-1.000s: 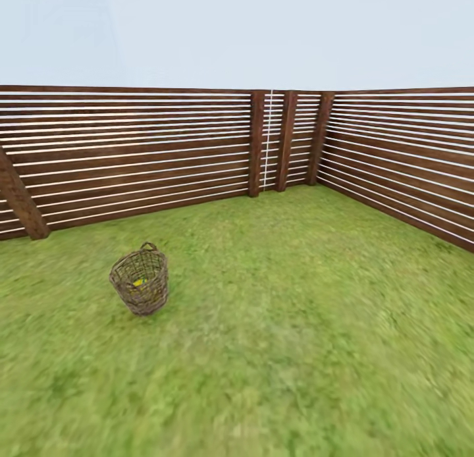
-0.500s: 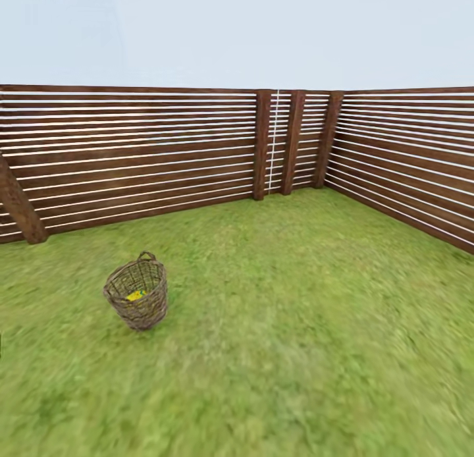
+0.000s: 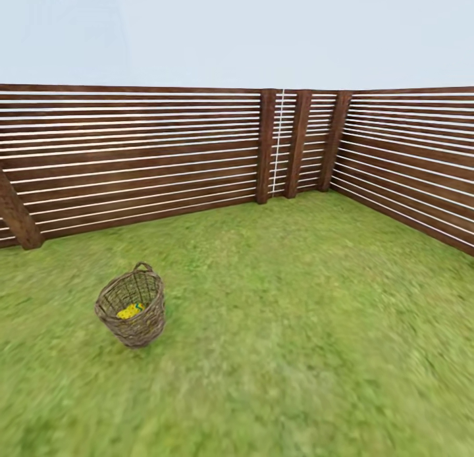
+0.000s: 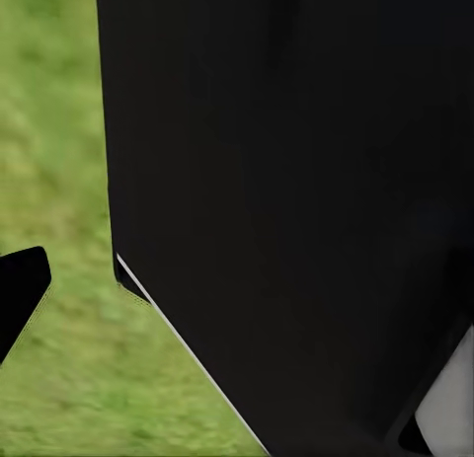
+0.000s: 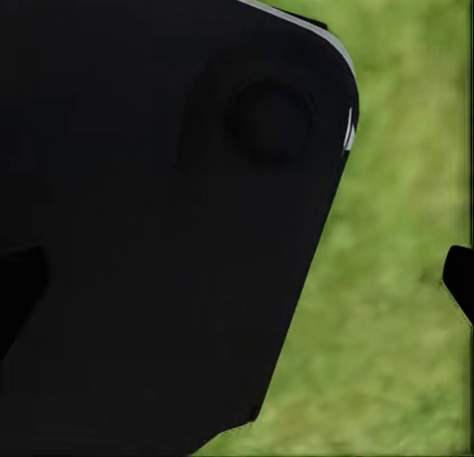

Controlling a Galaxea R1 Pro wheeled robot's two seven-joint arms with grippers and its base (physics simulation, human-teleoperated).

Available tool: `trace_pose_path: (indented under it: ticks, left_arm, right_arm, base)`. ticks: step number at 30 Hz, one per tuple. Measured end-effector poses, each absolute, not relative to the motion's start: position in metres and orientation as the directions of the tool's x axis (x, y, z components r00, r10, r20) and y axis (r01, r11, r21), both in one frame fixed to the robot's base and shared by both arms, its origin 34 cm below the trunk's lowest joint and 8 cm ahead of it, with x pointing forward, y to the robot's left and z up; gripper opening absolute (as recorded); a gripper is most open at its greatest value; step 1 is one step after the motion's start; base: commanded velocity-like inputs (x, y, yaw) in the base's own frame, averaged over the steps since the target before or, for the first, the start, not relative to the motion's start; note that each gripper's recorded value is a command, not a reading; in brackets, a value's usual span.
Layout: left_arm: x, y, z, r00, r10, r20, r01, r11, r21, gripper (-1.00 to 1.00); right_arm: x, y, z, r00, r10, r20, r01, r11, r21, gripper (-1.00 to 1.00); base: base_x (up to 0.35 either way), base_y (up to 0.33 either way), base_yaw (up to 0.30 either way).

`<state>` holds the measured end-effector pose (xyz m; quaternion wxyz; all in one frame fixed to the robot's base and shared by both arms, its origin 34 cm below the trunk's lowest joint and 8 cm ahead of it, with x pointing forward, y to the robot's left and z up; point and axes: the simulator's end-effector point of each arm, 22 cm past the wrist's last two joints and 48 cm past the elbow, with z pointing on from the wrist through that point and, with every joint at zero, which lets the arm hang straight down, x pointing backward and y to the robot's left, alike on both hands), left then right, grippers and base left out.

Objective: Take the three Easter eggs out of the wicker basket on the lawn in the garden, then place them on the lawn next to a single tree (choose any tree) so that all three eggs are next to the same tree and none are left in the basket.

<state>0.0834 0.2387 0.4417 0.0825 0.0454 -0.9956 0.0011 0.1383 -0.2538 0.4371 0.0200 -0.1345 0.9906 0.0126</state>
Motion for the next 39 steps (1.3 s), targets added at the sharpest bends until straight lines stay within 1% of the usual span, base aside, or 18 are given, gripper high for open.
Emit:
trace_pose_path:
  ticks: [39]
  left_arm:
    - [0.0835, 0.24, 0.4417, -0.982, -0.094, 0.164, -0.094, 0.996, 0.008, 1.0]
  right_arm:
    - [0.1375, -0.2593, 0.4372, -0.964, -0.263, -0.04, -0.264, 0.964, 0.013, 1.0]
  base:
    - [0.332, 0.0, 0.0]
